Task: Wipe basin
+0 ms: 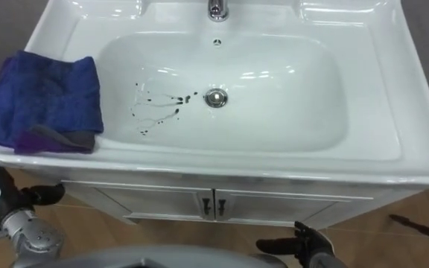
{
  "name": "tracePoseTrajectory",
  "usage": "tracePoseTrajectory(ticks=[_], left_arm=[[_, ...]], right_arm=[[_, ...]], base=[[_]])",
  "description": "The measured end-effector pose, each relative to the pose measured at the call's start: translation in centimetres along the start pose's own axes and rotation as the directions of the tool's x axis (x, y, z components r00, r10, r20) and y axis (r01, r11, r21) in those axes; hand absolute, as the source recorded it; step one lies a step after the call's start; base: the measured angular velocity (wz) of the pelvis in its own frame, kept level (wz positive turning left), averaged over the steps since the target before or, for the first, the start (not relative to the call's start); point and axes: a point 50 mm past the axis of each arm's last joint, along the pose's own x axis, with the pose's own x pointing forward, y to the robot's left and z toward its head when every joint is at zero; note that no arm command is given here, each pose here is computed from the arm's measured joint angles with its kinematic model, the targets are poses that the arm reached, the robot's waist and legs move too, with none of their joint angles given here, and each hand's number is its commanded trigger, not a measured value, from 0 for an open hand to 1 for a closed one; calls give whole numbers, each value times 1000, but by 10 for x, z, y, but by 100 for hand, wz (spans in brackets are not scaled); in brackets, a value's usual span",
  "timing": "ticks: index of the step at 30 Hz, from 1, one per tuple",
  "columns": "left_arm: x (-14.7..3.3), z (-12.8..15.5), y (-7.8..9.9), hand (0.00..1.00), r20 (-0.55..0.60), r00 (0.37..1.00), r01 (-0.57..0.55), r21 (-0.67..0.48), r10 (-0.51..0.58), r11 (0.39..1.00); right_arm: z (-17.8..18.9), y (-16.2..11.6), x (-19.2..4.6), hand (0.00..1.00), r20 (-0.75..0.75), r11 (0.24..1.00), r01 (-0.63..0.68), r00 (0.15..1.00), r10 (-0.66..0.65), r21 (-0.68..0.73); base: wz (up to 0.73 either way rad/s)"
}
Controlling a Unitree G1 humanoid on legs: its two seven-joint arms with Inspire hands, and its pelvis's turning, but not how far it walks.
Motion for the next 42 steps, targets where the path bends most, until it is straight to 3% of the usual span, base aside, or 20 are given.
tracePoseTrajectory(ticks=[8, 21, 26, 31, 34, 42], left_arm=[[-10, -17, 5, 0, -125, 991, -66, -127, 50, 990], [-18, -32, 12, 0, -155, 987, -67, -104, 51, 992], [-6, -9, 20, 0, -87, 990, -127, -193, 112, 973], [10, 26, 46, 0, 20, 960, -259, -320, 280, 911], [14, 37, 54, 0, 105, 940, -279, -312, 325, 908], [15, 61, 64, 0, 192, 904, -292, -377, 383, 879]], right_arm=[[-2, -1, -1, 0, 5, 1000, 11, 1000, -11, 24], [-6, 0, -1, 0, -17, 1000, 6, 1000, -6, 18], [-2, 1, 0, 0, -12, 1000, 2, 1000, -2, -1], [2, 2, 1, 0, -2, 999, 5, 1000, -5, -39], [4, 2, 1, 0, 2, 999, 6, 1000, -6, -43], [4, -2, 1, 0, 4, 999, 13, 1000, -13, -46]], base=[[-4], [-5], [13], [8], [1], [5]])
